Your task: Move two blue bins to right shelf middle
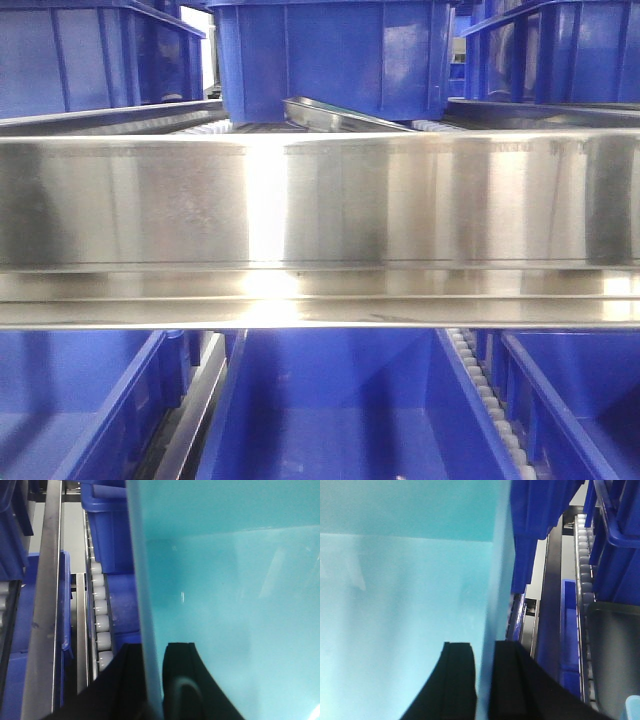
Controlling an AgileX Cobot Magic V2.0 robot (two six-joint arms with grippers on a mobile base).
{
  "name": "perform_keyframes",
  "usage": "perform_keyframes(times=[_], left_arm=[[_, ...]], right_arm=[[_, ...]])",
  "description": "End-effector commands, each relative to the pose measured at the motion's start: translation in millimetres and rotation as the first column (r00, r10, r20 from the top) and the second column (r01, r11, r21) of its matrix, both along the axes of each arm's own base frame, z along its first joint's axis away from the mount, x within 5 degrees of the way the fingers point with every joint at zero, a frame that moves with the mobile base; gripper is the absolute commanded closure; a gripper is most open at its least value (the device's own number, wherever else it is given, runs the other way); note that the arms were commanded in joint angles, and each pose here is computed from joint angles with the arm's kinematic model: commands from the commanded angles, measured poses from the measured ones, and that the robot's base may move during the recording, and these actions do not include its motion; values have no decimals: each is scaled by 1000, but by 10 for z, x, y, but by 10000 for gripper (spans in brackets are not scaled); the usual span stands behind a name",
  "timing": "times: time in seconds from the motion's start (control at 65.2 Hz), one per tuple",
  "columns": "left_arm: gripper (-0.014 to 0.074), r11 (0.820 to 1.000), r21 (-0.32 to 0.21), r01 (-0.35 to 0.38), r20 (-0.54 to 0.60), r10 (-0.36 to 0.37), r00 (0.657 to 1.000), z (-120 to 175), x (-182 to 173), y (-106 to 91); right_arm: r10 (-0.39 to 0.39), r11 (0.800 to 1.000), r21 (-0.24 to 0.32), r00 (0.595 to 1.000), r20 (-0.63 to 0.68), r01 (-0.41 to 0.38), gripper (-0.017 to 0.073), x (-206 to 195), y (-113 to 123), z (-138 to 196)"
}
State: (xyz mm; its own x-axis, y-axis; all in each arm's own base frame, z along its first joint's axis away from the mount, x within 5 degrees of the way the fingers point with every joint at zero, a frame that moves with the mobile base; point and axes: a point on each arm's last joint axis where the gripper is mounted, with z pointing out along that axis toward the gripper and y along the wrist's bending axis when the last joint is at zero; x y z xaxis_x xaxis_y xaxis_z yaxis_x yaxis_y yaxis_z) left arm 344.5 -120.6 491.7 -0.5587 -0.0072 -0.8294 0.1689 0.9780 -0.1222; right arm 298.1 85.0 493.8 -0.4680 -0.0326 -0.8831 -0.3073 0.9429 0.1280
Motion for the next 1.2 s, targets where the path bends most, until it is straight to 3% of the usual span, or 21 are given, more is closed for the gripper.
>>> perform_keyframes(times=[0.0, 1.181], left_arm=[[704, 1000, -10, 10, 66, -9, 998, 123, -59, 13], [704, 1000, -5, 7, 68, -6, 998, 124, -58, 18]], right_arm=[[1, 1000, 14, 997, 72, -2, 712, -39, -10, 115], [1, 1000, 14, 997, 72, -2, 712, -39, -10, 115]])
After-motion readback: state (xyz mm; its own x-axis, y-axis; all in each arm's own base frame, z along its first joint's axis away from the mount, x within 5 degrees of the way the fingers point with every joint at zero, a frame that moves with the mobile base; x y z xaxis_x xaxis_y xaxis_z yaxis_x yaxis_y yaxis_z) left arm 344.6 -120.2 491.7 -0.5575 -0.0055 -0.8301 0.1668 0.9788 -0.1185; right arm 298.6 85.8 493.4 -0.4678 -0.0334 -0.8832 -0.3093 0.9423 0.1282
